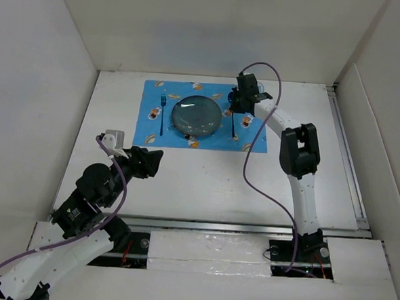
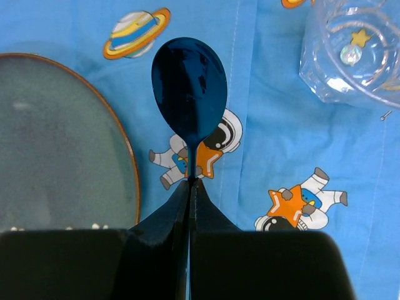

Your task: Set the dinner table for one person

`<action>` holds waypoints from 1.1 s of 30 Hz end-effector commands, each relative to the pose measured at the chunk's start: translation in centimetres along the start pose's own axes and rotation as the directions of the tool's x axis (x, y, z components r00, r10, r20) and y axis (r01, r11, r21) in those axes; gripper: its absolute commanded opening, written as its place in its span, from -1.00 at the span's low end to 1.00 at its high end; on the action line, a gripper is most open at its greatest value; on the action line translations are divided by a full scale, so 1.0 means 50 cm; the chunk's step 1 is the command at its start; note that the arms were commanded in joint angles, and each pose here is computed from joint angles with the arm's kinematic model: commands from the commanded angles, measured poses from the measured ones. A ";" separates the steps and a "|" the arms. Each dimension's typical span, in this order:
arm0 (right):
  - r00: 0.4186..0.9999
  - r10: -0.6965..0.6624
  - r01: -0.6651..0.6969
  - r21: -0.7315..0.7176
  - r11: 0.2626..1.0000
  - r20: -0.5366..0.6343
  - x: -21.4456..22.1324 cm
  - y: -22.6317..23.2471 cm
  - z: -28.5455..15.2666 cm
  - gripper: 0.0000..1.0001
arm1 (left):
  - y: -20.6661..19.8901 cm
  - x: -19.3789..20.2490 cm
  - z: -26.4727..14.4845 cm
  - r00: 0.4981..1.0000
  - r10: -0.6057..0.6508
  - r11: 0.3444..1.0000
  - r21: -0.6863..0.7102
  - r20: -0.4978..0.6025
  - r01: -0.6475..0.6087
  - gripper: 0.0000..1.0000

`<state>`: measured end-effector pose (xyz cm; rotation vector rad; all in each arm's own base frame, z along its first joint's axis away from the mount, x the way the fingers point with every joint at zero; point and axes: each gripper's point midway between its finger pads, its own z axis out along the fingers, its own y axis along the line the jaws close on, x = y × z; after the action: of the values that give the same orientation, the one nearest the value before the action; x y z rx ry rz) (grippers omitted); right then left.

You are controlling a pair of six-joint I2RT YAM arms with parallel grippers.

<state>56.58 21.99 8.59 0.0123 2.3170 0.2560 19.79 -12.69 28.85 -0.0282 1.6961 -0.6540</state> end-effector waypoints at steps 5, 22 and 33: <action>0.998 0.062 -0.062 0.031 0.998 0.007 -0.012 -0.022 0.029 -1.00 | -0.009 -0.026 0.002 0.999 -0.011 1.000 0.003 0.031 0.011 0.13; 0.991 0.113 -0.115 0.014 0.993 0.076 -0.046 -0.036 -0.017 0.06 | -0.002 -0.021 0.012 1.000 -0.006 1.000 -0.027 0.018 0.007 0.42; 0.958 0.048 0.023 -0.242 0.970 0.282 -0.127 0.111 -0.376 0.38 | 0.010 -0.030 0.008 0.999 -0.022 0.998 -0.061 0.041 0.024 0.72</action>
<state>50.97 20.51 17.54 0.0708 2.1992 0.3913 20.58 -12.46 27.70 -0.0555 1.7403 -0.5991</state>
